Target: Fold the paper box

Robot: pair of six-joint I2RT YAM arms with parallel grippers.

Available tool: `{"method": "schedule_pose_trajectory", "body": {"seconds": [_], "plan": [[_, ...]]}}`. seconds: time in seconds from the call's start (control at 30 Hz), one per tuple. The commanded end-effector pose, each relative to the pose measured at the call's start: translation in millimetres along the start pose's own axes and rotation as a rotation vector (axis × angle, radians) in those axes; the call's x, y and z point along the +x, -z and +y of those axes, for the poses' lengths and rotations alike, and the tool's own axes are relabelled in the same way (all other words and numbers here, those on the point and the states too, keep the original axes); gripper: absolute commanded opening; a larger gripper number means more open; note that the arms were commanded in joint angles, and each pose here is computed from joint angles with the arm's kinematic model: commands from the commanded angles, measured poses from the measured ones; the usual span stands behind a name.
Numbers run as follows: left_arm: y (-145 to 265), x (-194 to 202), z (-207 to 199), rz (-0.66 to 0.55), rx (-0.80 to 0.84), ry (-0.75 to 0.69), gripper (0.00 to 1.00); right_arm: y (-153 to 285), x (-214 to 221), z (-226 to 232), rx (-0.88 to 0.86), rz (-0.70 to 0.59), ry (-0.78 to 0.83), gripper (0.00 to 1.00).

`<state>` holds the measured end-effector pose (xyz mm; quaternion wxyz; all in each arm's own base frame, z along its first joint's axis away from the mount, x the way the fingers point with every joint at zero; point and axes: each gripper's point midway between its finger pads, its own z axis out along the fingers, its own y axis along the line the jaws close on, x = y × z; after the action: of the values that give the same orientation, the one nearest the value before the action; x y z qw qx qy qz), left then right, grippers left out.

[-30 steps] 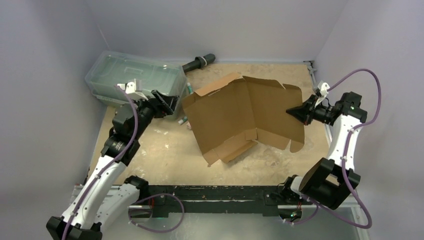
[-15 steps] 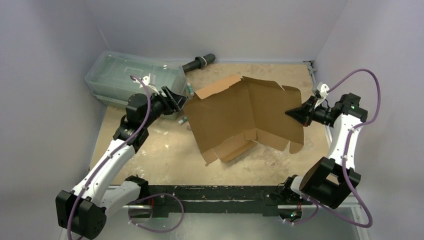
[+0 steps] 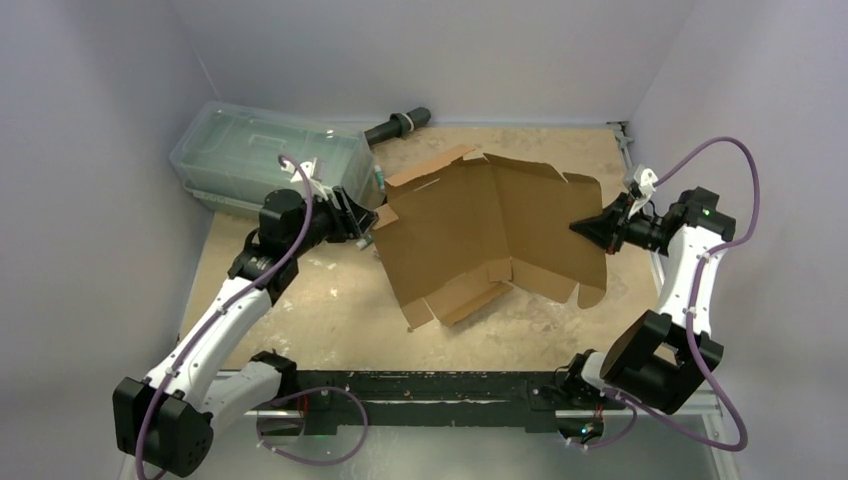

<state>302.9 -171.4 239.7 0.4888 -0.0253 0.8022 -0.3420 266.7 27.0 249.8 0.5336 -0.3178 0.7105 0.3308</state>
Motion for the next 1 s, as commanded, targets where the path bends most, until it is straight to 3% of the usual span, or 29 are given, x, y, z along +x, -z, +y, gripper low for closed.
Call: {"method": "schedule_pose_trajectory", "body": {"seconds": [0.0, 0.2, 0.37, 0.47, 0.57, 0.6, 0.8, 0.97], "plan": [[-1.8, 13.0, 18.5, 0.040, -0.051, -0.059, 0.57, 1.1, -11.2, 0.3, -0.009, -0.021, 0.033, 0.00], [-12.7, 19.8, 20.6, 0.065, -0.020, -0.108, 0.59, 0.8, -10.5, 1.4, -0.020, -0.022, 0.037, 0.00], [-26.1, 22.2, 14.0, 0.056, 0.051, -0.106, 0.50, 0.7, -10.1, 3.2, -0.028, -0.024, 0.033, 0.00], [-28.9, 21.8, 9.3, 0.049, 0.086, -0.114, 0.31, 1.0, -11.0, 4.5, -0.026, -0.024, 0.037, 0.00], [-26.6, 21.9, 5.4, 0.048, 0.108, -0.125, 0.01, 0.9, -10.3, 5.2, -0.027, -0.023, 0.037, 0.00], [-24.2, 19.4, 2.6, 0.039, 0.117, -0.133, 0.00, 0.9, -9.9, 4.7, -0.027, -0.022, 0.036, 0.00], [-3.5, 4.6, -5.0, -0.016, 0.112, -0.193, 0.00, 1.1, -8.8, 4.2, -0.026, -0.017, 0.038, 0.00], [25.8, -16.8, -7.1, -0.086, 0.044, -0.246, 0.39, 1.6, -7.7, 4.0, -0.023, -0.007, 0.048, 0.00]]}}
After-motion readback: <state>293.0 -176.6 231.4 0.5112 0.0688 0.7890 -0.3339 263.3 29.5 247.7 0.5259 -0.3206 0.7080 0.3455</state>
